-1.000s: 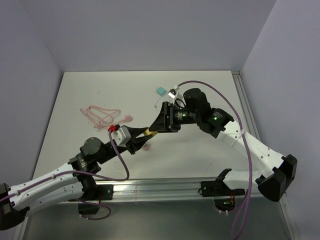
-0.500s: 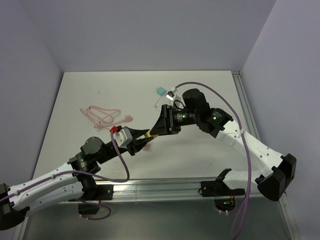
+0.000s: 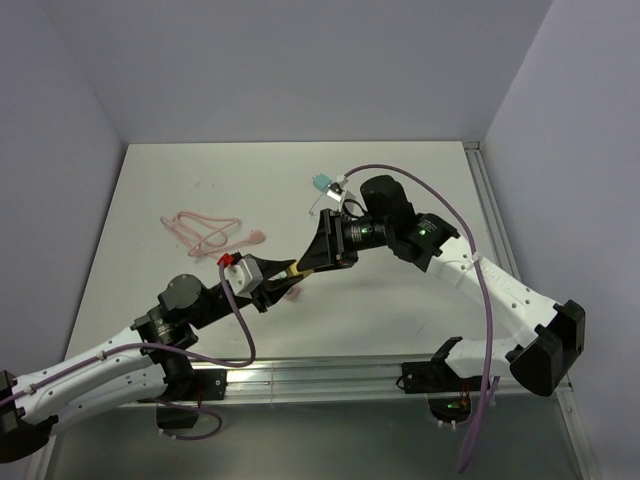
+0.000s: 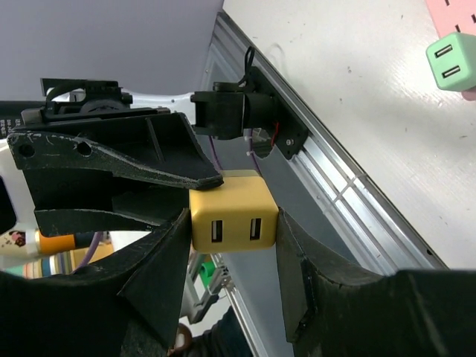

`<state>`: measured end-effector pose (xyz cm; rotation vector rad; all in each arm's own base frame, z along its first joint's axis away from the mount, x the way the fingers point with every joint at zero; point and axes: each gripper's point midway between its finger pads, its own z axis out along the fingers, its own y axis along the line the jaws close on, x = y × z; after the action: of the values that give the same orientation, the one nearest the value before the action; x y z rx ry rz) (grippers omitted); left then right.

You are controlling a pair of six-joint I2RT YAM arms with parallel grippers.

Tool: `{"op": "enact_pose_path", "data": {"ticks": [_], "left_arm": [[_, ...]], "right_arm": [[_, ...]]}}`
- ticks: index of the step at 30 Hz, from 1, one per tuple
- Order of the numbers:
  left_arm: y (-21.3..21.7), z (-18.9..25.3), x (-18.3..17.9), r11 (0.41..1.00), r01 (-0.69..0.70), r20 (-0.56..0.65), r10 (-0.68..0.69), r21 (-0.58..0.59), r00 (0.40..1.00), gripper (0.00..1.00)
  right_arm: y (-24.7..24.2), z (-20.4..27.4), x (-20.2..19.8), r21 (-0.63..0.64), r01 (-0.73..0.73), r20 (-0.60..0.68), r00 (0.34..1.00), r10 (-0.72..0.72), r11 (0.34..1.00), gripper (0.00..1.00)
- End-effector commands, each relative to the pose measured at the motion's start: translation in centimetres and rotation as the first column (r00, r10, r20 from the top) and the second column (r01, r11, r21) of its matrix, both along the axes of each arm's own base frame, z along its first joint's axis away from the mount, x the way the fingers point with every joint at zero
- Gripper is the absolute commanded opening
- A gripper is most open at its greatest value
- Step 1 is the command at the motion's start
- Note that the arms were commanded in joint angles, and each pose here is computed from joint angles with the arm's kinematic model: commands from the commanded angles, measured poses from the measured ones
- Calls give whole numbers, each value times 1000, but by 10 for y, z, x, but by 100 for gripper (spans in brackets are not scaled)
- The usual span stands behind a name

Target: Insert the plug

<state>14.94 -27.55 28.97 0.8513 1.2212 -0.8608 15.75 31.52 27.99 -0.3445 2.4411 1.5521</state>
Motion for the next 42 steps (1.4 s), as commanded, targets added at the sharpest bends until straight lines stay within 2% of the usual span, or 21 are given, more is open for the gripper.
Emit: {"op": "enact_pose_path", "data": {"ticks": [1, 3, 4, 6, 7, 8, 10, 11, 13, 14, 15, 16, 17, 18, 19, 21, 23, 24, 29, 38, 42], "left_arm": [[0, 32, -7, 996, 34, 45, -30, -86, 999, 5], [2, 32, -4, 996, 7, 19, -5, -92, 1000, 28], [9, 36, 3, 990, -50, -22, 48, -130, 999, 60], [20, 42, 15, 972, -144, -100, 127, -188, 987, 81], [33, 43, 29, 945, -251, -148, 223, -210, 964, 95], [43, 52, 32, 924, -295, -179, 257, -242, 950, 98], [53, 52, 35, 903, -346, -239, 288, -256, 927, 99], [74, 62, 44, 835, -455, -321, 359, -310, 876, 99], [99, 50, 56, 755, -597, -425, 462, -271, 778, 99], [130, 50, 66, 631, -730, -497, 559, -264, 664, 99], [146, 45, 69, 534, -803, -602, 559, -266, 571, 100], [161, 16, 69, 485, -862, -618, 636, -144, 462, 100], [184, 24, 70, 343, -923, -710, 605, -176, 360, 99], [193, 20, 69, 292, -944, -735, 604, -155, 308, 99], [205, -3, 64, 260, -964, -708, 670, -56, 222, 99], [220, 1, 61, 164, -984, -767, 621, -74, 161, 99], [229, -6, 56, 134, -991, -757, 645, -26, 107, 100], [230, -5, 56, 115, -993, -773, 627, -32, 97, 99], [230, -13, 56, 101, -995, -752, 656, 11, 58, 99], [230, -21, 56, 110, -993, -791, 604, -43, 101, 99], [233, -19, 54, 111, -993, -802, 588, -50, 107, 98]], "right_arm": [[12, 19, -3, 80, -81, 65, 995, 76, 993, 0], [10, 13, 6, 43, -48, 104, 994, 44, 998, 0], [10, 14, 11, 34, -30, 129, 991, 25, 999, 0], [6, 6, 24, -17, 29, 178, 984, -26, 999, 0], [5, 9, 32, -32, 55, 212, 976, -47, 998, 0], [4, 4, 38, -59, 75, 227, 972, -59, 995, 0], [-2, 1, 56, -105, 147, 301, 947, -109, 984, 0], [-2, -3, 64, -125, 169, 320, 940, -122, 978, 0], [-3, -8, 76, -148, 207, 369, 919, -141, 967, 0], [1, -13, 82, -158, 210, 381, 915, -137, 965, 0], [5, -17, 84, -174, 200, 403, 908, -116, 964, 0], [9, -15, 88, -187, 210, 430, 896, -113, 960, 0], [10, -29, 98, -245, 246, 450, 886, -114, 938, 0], [13, -33, 102, -280, 250, 493, 866, -85, 927, 0], [26, -28, 96, -290, 237, 530, 846, -50, 927, 0], [33, -44, 107, -369, 290, 600, 800, -12, 883, 0], [49, -53, 101, -398, 279, 637, 770, 44, 874, 0], [55, -52, 106, -389, 287, 677, 733, 61, 875, 0], [76, -78, 105, -480, 236, 697, 687, 203, 845, 0], [89, -106, 99, -645, 156, 679, 566, 468, 748, 0], [92, -122, 95, -687, 103, 636, 564, 527, 719, 0]]}}
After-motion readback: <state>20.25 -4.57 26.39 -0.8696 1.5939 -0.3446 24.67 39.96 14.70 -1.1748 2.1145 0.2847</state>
